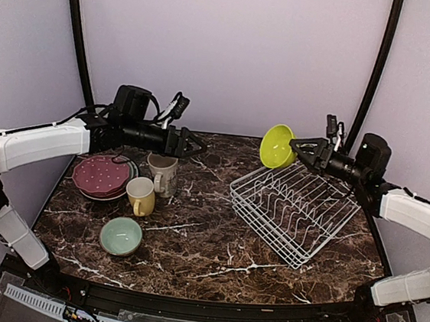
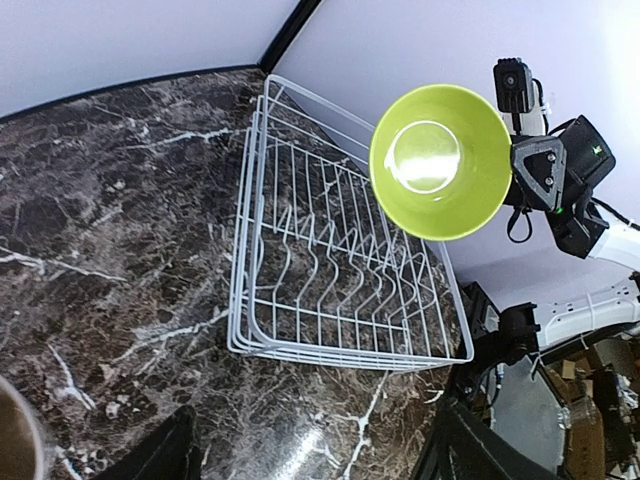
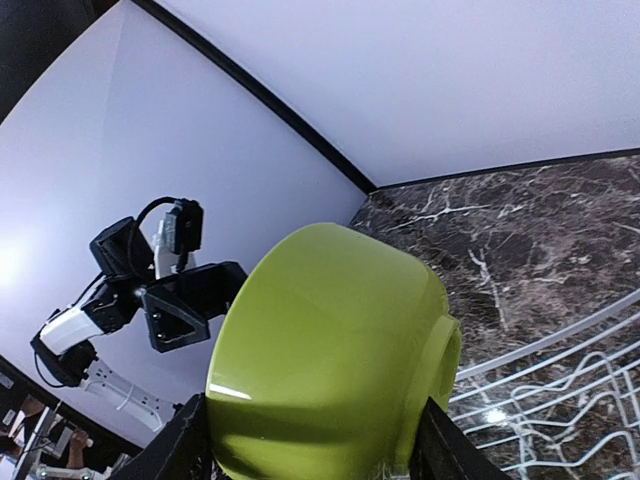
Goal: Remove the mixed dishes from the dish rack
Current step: Pass from the right arm to the left
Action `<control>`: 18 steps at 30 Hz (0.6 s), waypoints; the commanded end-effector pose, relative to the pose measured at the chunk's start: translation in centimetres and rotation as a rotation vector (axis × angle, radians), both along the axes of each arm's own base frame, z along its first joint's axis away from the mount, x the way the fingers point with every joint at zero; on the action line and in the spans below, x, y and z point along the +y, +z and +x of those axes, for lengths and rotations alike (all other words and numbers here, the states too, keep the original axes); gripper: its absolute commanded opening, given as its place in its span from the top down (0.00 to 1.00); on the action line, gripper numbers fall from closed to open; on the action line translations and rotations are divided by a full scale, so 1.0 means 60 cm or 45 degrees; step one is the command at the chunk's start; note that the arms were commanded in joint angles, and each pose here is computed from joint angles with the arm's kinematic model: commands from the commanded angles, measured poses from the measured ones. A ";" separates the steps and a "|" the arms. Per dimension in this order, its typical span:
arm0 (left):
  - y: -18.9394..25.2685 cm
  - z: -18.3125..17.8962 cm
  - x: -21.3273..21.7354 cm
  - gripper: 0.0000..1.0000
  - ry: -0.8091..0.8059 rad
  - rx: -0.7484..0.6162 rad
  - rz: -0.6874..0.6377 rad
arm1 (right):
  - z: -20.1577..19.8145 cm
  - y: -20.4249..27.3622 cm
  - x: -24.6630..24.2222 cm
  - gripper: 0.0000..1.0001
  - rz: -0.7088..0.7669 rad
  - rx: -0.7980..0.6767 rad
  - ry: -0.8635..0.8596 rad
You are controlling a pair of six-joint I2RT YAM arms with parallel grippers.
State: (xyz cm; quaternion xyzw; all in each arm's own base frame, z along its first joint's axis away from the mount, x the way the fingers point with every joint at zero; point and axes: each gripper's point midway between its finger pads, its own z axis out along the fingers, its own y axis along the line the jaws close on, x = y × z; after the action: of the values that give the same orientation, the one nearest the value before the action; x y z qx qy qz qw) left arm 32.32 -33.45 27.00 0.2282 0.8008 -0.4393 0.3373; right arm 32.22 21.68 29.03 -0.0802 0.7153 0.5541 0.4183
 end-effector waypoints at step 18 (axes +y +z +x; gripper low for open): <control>-0.053 -0.015 -0.041 0.26 -0.168 0.279 -0.174 | -0.056 0.057 0.241 0.83 0.225 -0.096 0.438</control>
State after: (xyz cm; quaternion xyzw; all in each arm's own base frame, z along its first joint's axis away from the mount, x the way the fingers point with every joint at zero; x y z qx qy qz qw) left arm 31.56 -36.03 23.62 0.2046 0.7915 -0.5266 0.2331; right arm 29.55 34.99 29.22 -0.1606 0.6702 0.6473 0.3256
